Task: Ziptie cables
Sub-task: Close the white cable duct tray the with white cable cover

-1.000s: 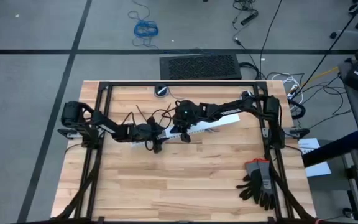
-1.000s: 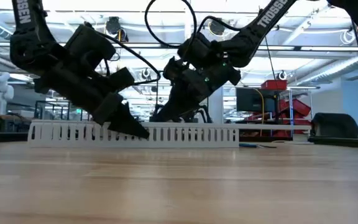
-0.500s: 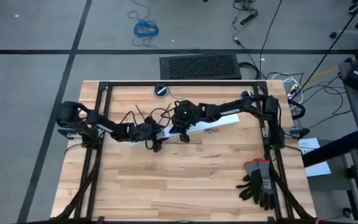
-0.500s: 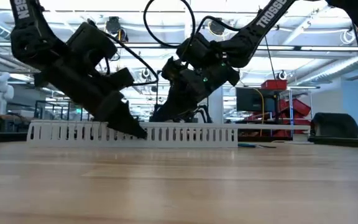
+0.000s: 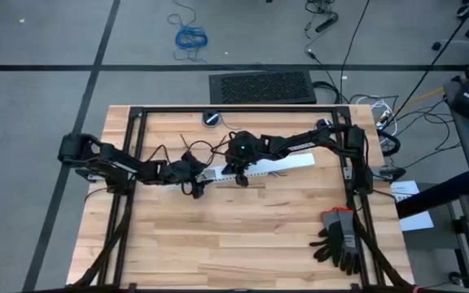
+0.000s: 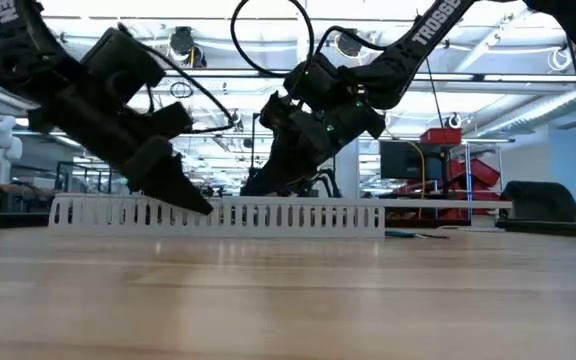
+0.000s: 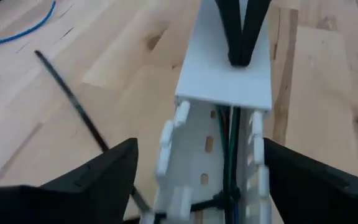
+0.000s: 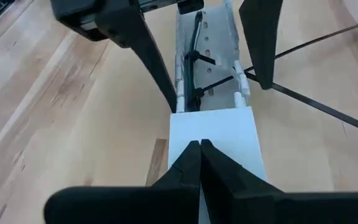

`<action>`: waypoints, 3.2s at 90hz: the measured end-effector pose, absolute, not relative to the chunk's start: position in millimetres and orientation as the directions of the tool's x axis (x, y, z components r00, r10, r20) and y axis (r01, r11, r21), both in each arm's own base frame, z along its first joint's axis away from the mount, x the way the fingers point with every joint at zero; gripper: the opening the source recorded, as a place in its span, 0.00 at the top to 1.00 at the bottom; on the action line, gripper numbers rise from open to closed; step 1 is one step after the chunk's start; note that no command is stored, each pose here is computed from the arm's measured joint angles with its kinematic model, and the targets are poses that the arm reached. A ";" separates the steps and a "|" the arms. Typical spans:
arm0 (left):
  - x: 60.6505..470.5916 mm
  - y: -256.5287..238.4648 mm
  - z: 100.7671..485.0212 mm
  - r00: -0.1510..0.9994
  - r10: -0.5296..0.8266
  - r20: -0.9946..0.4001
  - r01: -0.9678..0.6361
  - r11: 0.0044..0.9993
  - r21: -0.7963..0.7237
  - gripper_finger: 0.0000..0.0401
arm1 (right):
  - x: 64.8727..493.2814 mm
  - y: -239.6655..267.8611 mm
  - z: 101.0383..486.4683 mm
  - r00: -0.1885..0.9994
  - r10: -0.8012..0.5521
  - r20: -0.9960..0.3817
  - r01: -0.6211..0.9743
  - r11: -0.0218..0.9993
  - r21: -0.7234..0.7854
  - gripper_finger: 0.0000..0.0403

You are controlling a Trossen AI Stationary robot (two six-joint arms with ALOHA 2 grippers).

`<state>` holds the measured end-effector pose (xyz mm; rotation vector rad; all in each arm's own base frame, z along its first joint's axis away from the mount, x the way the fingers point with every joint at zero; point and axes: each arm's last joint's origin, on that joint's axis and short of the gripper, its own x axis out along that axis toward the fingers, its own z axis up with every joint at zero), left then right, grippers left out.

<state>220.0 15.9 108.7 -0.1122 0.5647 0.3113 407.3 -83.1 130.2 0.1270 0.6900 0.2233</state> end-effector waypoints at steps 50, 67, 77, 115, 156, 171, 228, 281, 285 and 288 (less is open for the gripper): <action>225.5 15.7 87.6 0.872 0.222 -0.436 -0.261 0.965 -0.032 0.22 | 407.0 -82.9 129.8 0.747 0.252 -0.615 -0.156 0.966 0.206 1.00; 226.5 15.5 87.5 0.880 0.216 -0.424 -0.252 0.967 -0.031 0.31 | 407.0 -82.8 129.9 0.746 0.261 -0.612 -0.161 0.963 0.214 1.00; 226.5 15.2 87.2 0.880 0.204 -0.428 -0.242 0.970 -0.035 0.36 | 407.0 -82.8 130.0 0.746 0.264 -0.611 -0.163 0.963 0.216 1.00; 228.0 14.8 82.1 0.857 0.187 -0.479 -0.225 0.974 -0.022 0.38 | 429.2 -76.9 123.2 0.778 0.292 -0.557 -0.207 0.955 0.212 1.00; 236.0 14.8 89.9 0.871 0.178 -0.457 -0.197 0.980 0.007 0.36 | 445.8 -77.7 124.5 0.774 0.335 -0.538 -0.238 0.941 0.242 1.00; 231.8 9.9 100.0 0.860 0.158 -0.486 -0.162 0.986 0.034 0.35 | 445.0 -74.6 129.6 0.769 0.365 -0.525 -0.273 0.930 0.248 1.00; 220.5 9.0 113.9 0.791 0.181 -0.585 -0.158 0.983 0.090 0.35 | 445.7 -72.4 134.2 0.775 0.384 -0.502 -0.294 0.922 0.251 1.00; 225.1 11.4 83.9 0.733 0.190 -0.653 -0.165 0.981 0.100 0.38 | 446.9 -65.5 139.3 0.778 0.388 -0.494 -0.319 0.922 0.220 1.00; 225.0 11.4 83.8 0.734 0.190 -0.652 -0.162 0.981 0.102 0.39 | 447.1 -59.2 147.4 0.786 0.383 -0.486 -0.340 0.924 0.177 1.00; 225.0 11.4 83.8 0.734 0.190 -0.652 -0.162 0.981 0.103 0.39 | 446.8 -54.2 157.7 0.800 0.365 -0.476 -0.345 0.929 0.133 1.00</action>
